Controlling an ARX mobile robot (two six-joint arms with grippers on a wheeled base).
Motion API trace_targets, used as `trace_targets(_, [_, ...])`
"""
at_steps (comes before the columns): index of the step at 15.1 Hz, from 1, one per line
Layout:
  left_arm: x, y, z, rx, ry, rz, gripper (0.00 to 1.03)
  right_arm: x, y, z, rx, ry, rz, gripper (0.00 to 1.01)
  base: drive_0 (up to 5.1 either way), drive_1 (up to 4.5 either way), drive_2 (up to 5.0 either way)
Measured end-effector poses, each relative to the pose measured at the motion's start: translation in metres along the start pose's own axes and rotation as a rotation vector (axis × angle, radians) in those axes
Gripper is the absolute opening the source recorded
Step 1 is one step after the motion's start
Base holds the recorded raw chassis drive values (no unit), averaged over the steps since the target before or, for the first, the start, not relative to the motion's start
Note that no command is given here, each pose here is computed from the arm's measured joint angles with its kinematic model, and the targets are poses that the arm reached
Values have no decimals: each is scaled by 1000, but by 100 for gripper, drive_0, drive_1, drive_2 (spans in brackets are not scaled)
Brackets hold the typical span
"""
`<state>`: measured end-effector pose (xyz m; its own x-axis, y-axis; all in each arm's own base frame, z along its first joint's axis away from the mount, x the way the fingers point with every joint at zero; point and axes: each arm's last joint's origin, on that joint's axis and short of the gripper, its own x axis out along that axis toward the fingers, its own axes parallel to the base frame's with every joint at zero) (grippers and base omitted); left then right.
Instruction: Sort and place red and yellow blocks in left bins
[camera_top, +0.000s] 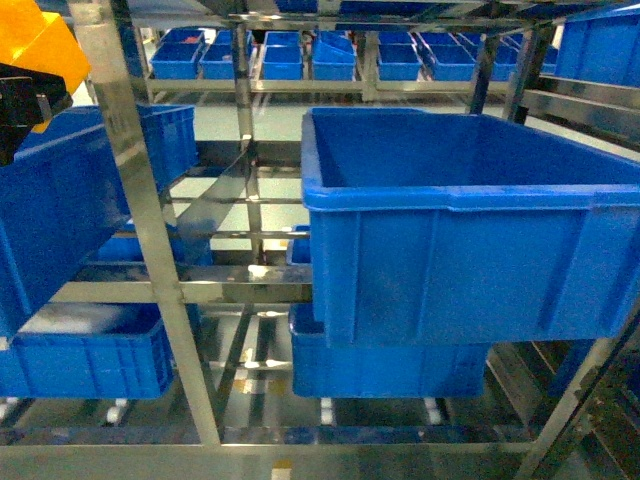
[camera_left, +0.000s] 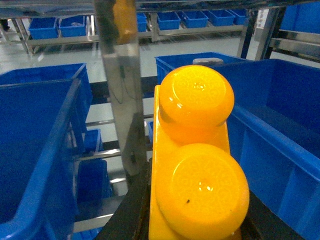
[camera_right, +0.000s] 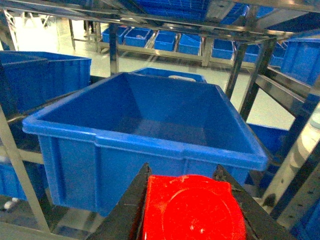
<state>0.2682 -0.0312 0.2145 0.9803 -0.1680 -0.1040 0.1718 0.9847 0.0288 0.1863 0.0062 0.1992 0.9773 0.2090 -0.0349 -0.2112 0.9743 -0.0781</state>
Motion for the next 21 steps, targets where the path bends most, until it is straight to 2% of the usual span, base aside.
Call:
trace_targets(6, [0, 0, 0, 1, -4, 0, 26, 0, 0, 1, -1, -4, 0, 29, -471, 223, 274])
trace_targets(9, [0, 2, 0, -1, -2, 13, 26, 0, 1, 2, -2, -12, 9, 29, 0, 0, 0])
trace_targets(18, [0, 0, 0, 0, -1, 2, 26, 0, 1, 0, 2, -4, 8, 29, 0, 0, 0])
trace_targets(21, [0, 1, 0, 0, 1, 5, 26, 0, 1, 0, 3, 2, 8, 29, 298, 196, -497])
